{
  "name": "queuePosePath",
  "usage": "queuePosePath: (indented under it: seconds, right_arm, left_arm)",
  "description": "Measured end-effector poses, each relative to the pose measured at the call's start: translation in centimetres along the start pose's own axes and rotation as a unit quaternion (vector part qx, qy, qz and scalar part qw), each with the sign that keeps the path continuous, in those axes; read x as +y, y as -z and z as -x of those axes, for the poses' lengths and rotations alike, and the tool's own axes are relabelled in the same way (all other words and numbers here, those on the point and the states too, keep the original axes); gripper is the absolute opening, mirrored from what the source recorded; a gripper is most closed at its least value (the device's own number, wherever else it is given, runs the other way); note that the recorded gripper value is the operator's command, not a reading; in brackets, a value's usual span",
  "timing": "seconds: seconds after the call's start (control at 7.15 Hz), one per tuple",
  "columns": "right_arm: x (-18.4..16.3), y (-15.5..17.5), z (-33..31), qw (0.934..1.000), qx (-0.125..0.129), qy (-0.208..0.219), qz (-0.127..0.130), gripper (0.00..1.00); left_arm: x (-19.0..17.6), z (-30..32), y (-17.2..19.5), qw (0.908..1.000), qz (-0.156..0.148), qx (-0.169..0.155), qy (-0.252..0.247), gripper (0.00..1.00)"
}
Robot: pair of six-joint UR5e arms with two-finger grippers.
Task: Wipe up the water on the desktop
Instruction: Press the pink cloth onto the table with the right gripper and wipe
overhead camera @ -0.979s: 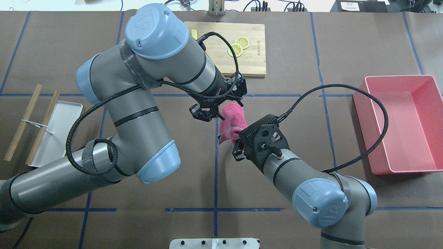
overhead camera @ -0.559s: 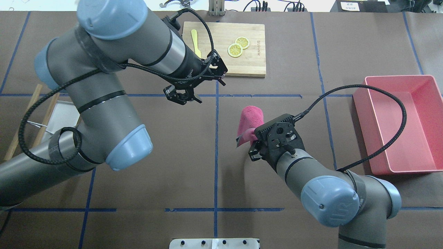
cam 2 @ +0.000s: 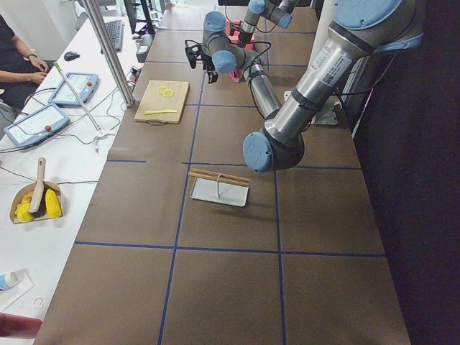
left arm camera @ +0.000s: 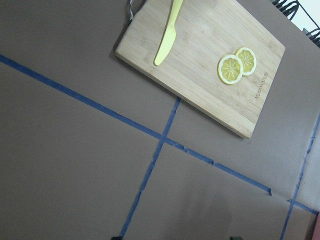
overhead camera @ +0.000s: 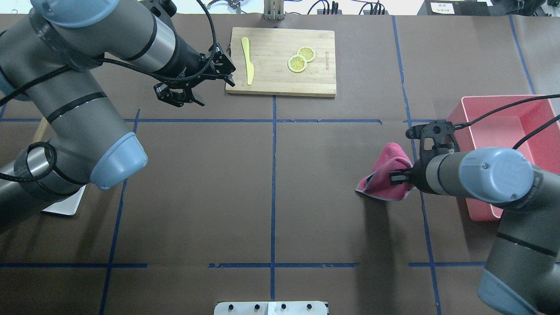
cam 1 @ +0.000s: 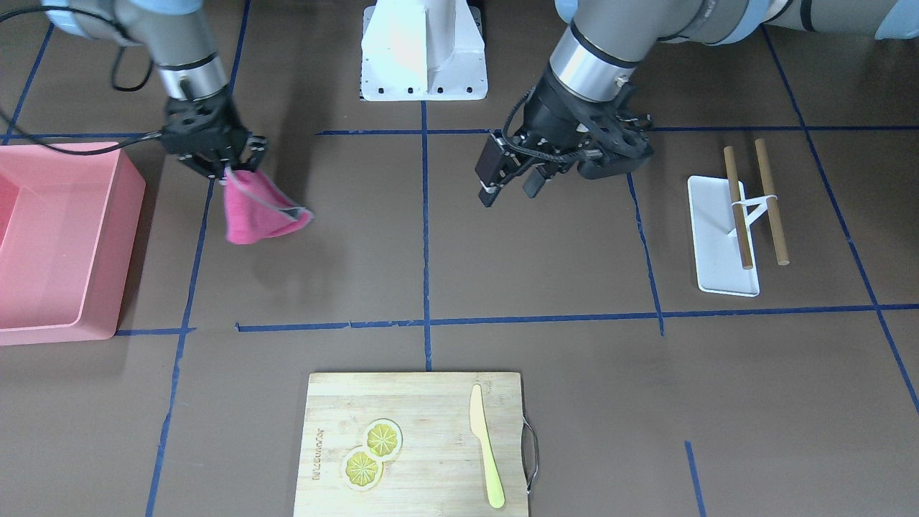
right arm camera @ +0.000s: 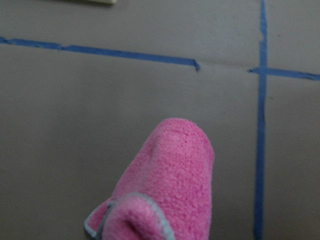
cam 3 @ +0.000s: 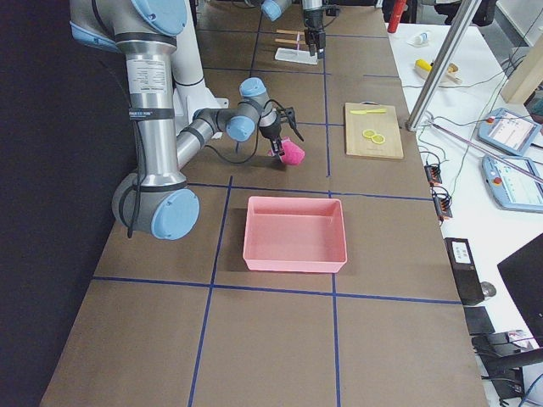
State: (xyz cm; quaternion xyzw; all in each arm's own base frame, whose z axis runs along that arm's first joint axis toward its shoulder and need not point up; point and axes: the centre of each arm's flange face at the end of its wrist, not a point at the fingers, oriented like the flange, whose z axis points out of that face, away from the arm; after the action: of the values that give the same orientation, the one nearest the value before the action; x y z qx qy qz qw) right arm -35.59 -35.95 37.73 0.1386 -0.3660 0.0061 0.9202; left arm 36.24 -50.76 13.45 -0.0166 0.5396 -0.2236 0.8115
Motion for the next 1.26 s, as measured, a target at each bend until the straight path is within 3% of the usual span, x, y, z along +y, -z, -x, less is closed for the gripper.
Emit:
queuePosePath:
  seconds: [0.14, 0.28, 0.56, 0.98, 1.26]
  right_arm:
    - [-0.2, -1.4, -3.0, 0.9989, 0.01, -0.017, 0.041, 0.0]
    - [-0.5, -3.2, -3.6, 0.9974, 0.016, -0.025, 0.066, 0.0]
    - [-3.4, -4.3, 2.2, 0.9949, 0.004, -0.031, 0.096, 0.0]
    - [-5.3, -3.6, 15.8, 0.9899, -0.009, -0.074, 0.121, 0.0]
    - [-6.7, -3.7, 15.8, 0.9869, 0.002, -0.113, 0.115, 0.0]
  left_arm:
    - [-1.5, 1.0, 0.4, 0.9999, -0.01, -0.005, -0.005, 0.78]
    - [-2.9, 1.9, 0.9, 0.9996, -0.02, -0.009, -0.016, 0.78]
    - [-6.1, 3.9, 2.3, 0.9983, -0.043, -0.018, -0.035, 0.78]
    - [-11.1, 8.8, 4.4, 0.9938, -0.072, -0.045, -0.072, 0.78]
    - [-13.0, 12.5, 4.4, 0.9892, -0.075, -0.072, -0.103, 0.79]
